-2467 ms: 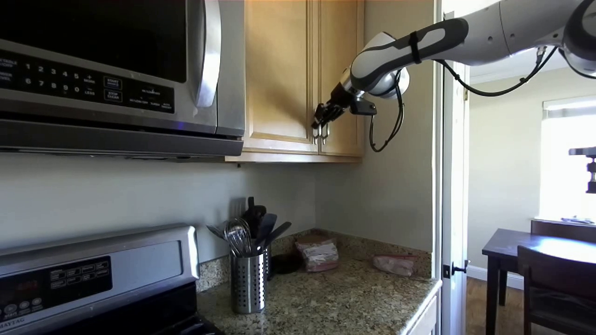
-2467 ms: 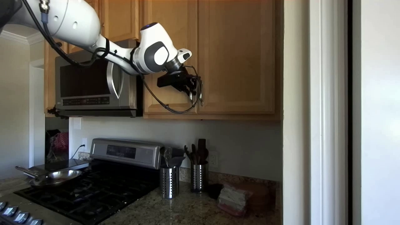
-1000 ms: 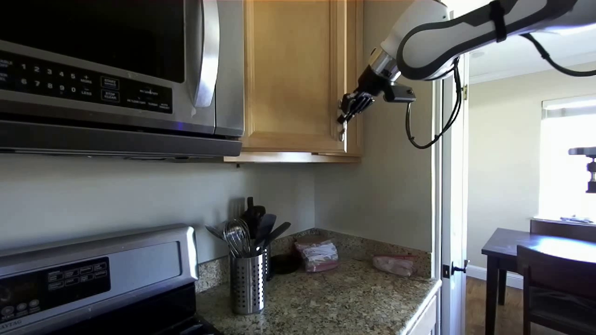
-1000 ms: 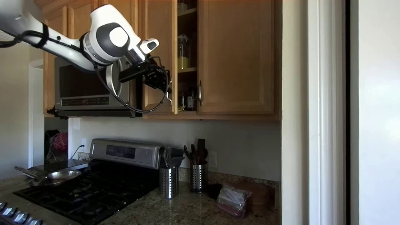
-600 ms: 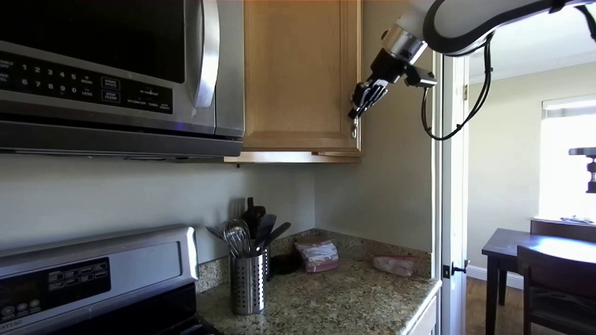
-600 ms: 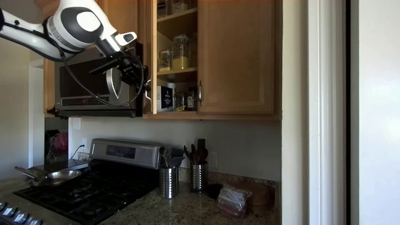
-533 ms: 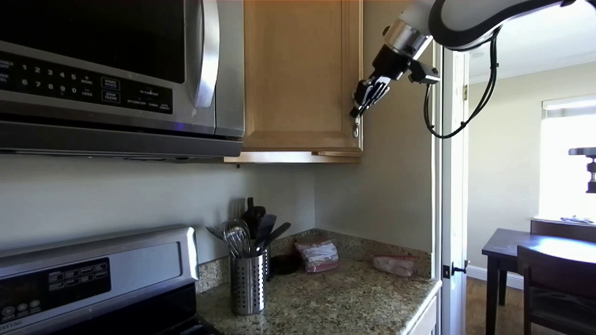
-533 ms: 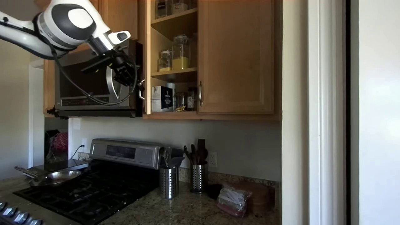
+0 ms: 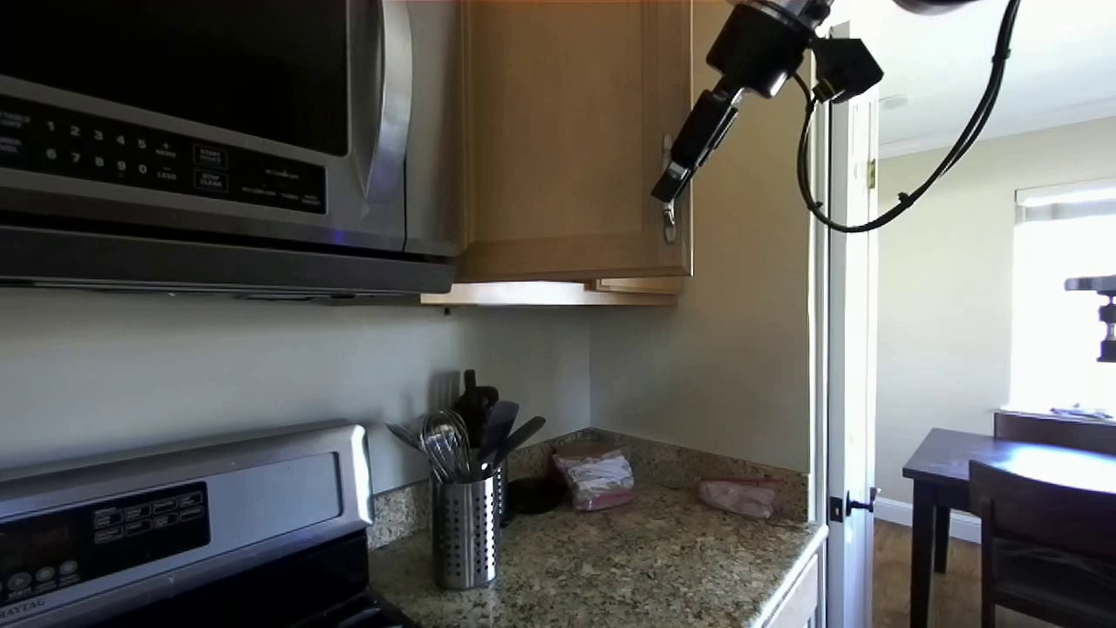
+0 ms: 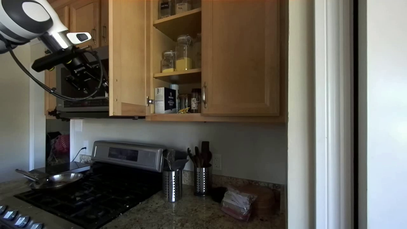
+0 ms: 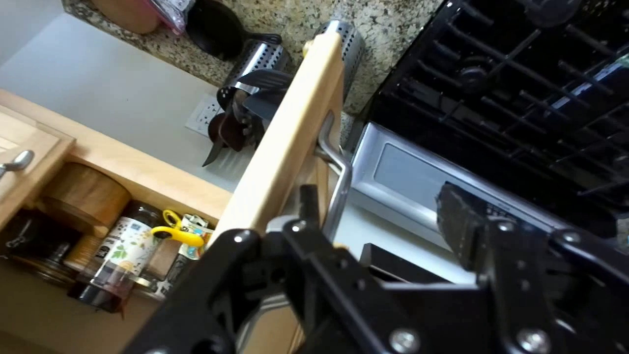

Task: Open the left cabinet door, remove the thing and put it on the counter and then close the cabinet door

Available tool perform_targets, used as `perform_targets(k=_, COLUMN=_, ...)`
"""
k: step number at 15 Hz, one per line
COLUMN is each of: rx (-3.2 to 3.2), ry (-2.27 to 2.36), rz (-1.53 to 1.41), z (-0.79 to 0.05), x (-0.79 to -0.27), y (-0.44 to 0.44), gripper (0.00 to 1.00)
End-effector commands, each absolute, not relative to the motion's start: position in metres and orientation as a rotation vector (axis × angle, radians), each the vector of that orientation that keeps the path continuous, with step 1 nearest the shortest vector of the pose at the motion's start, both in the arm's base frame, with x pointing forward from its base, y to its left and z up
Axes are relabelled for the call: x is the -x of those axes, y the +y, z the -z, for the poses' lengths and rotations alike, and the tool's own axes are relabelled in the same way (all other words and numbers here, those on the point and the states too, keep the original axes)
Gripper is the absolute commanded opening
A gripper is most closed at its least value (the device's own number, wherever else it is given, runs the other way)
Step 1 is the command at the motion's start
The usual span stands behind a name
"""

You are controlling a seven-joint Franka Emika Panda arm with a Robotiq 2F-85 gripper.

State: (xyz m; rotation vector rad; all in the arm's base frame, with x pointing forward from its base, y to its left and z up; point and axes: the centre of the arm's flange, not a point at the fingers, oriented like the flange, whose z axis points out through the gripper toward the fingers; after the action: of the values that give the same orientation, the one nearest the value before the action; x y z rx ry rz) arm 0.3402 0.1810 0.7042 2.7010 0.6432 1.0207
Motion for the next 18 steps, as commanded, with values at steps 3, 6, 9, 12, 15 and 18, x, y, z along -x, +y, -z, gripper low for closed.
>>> perform_targets(k=3, rx=-2.76, ry=0.753, rz=-0.77, z=-0.677, x=-0.343, y=0.16, gripper=1.0)
perform_targets(k=6, rx=-2.783, ry=0.676, rz=-0.62, z=-0.674, x=-0.339, y=0.149, gripper=1.0)
perform_targets(k=9, rx=-2.789, ry=0.592, rz=-0.507, z=-0.673, x=-0.33, y=0.136, gripper=1.0)
perform_targets(k=12, rx=-2.775, ry=0.489, rz=-0.478, z=-0.672, x=-0.33, y=0.114, gripper=1.0)
perform_targets(k=15, rx=-2.771, ry=0.341, rz=-0.541, z=-0.665, x=-0.353, y=0.079, gripper=0.75)
perform_targets(k=18, rx=-2.775, ry=0.205, rz=-0.609, z=-0.663, x=-0.383, y=0.041, gripper=0.58)
